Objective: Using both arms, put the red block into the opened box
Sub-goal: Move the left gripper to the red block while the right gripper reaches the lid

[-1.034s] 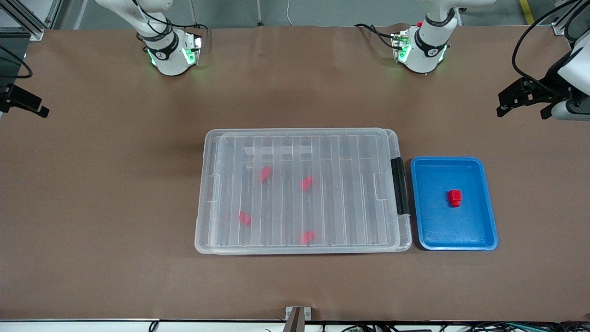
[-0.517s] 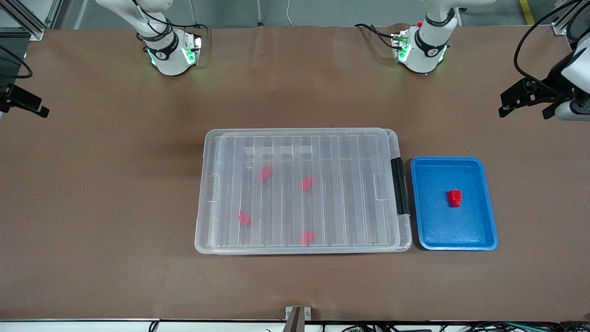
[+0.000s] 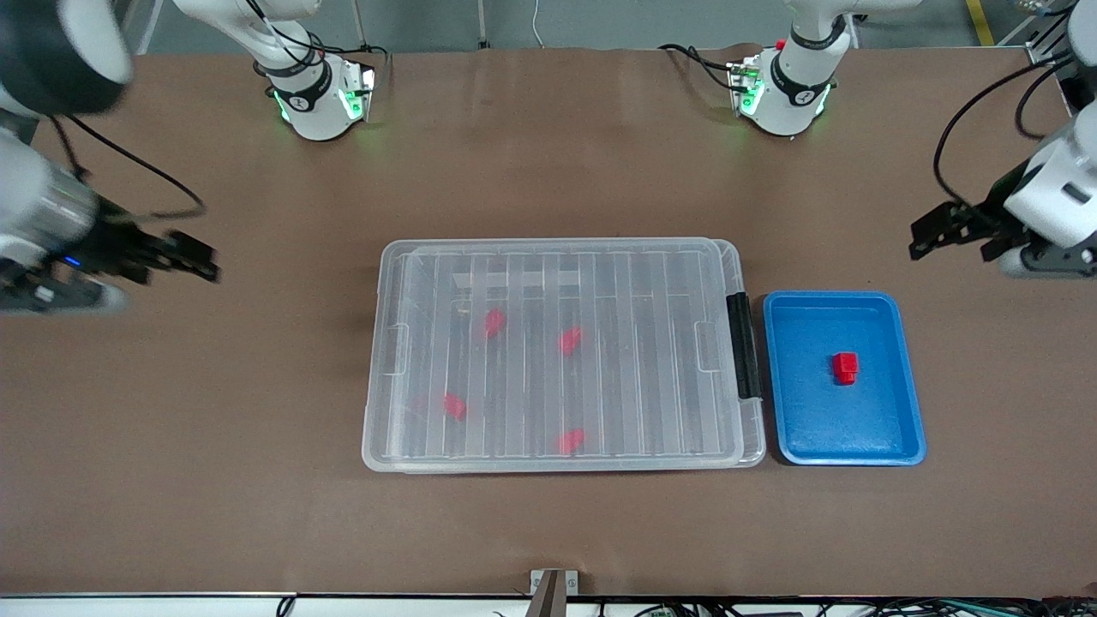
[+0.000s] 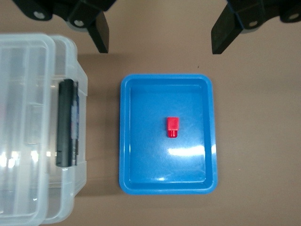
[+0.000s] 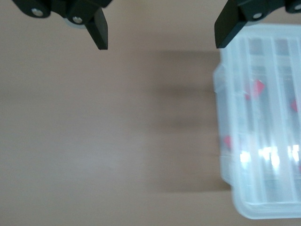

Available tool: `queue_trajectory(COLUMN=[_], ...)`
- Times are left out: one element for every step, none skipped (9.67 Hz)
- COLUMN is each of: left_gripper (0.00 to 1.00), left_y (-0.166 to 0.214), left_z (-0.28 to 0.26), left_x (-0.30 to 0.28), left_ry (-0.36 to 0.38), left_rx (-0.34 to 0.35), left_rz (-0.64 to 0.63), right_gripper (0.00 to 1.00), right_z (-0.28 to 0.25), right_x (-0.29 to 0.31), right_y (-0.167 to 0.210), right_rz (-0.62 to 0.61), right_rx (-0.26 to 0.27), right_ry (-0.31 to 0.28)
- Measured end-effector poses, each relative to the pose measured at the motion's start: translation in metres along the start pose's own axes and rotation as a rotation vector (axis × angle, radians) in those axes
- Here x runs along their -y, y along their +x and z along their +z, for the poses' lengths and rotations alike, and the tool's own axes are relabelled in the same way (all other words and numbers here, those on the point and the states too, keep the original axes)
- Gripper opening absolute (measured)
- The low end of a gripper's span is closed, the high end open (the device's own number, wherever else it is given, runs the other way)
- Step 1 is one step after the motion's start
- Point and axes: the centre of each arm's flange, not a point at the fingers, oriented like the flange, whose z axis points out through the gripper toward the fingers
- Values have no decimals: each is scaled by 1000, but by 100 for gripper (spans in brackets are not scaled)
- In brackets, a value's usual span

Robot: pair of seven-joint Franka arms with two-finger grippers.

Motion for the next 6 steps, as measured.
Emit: queue_trajectory(left_gripper=[98,99,100,100,100,100], left_y=[3,5,8,14,22,29], left_z=[37,73,104,132,160,194], left_x=[10,24,37,46,49,50], left_ry=[1,4,7,11,16,21], left_rx=[-6,-6,7,14,13,14], left_rz=[-1,21,46,59,64,67], right_gripper=[100,100,100,100,100,100], right_z=[34,65,92,114,130,144], right_x=[35,56,70,84,96,108], right_y=[14,24,30,32,34,36], right_rz=[-11,-32,-59,-80,-88,-92], right_rx=[-1,8,23,42,41,28], right_ry=[18,22,9,-8,-18,-24])
